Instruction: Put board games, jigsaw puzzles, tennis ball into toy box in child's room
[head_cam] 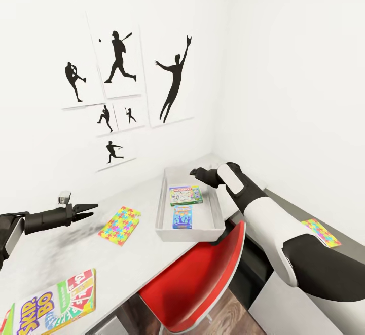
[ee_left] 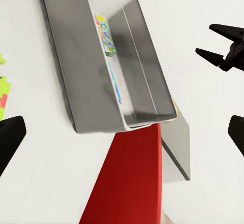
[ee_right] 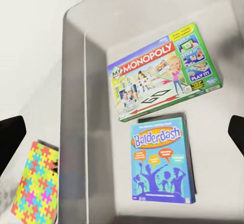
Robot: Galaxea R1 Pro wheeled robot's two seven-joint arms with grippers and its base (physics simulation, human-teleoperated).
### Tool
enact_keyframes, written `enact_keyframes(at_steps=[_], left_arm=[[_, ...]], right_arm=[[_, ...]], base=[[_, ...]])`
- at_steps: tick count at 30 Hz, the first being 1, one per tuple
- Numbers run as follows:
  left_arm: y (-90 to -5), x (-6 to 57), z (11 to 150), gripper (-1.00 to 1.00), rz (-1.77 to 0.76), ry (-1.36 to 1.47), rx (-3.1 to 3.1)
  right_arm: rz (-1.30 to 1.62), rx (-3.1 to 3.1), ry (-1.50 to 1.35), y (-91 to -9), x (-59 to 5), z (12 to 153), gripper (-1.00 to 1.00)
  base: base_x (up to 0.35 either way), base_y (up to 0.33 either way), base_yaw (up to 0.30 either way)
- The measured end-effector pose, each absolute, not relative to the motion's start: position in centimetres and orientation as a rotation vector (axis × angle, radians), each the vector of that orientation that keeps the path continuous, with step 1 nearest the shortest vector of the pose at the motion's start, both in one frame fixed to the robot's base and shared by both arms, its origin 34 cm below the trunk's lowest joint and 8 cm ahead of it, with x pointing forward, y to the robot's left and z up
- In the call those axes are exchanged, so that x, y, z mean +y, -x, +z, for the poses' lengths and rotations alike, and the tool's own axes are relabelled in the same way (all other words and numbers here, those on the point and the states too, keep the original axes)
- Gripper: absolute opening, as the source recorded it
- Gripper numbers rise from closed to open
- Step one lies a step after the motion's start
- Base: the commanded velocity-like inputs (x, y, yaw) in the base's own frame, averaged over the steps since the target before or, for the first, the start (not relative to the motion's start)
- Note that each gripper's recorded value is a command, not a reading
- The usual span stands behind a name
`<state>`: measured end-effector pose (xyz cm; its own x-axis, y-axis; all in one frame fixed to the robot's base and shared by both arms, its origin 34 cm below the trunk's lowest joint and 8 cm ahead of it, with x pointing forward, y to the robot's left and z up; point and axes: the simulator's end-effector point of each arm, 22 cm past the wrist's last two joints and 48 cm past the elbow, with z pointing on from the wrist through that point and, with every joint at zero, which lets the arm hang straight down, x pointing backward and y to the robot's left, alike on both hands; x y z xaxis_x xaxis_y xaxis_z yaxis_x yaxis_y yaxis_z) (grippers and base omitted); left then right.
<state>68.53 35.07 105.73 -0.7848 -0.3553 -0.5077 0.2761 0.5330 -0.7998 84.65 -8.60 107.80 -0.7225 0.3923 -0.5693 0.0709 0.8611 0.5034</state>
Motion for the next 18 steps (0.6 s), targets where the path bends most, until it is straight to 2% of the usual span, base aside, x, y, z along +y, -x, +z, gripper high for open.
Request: enact_keyframes(at_steps=[6,12,18], left_arm=[[-68.5,35.1,105.8,1.00,-1.264,0.063,2.126],[-68.6,35.1,105.7,1.00,-1.265,0.064,2.126],[-68.5,35.1,105.8,1.00,-1.263,0.064,2.126]], right_arm=[[0.602,2.328,-0.333,-84.6,-8.5,107.8,1.00],[0.605,2.327,-0.331,-84.7,-8.3,107.9,1.00],[0.613,2.306,-0.318,-84.9,-7.9,109.0,1.00]], base=[[-0.011,0.000,0.000],[-0.193,0.000,0.000],[-0.077,0.000,0.000]])
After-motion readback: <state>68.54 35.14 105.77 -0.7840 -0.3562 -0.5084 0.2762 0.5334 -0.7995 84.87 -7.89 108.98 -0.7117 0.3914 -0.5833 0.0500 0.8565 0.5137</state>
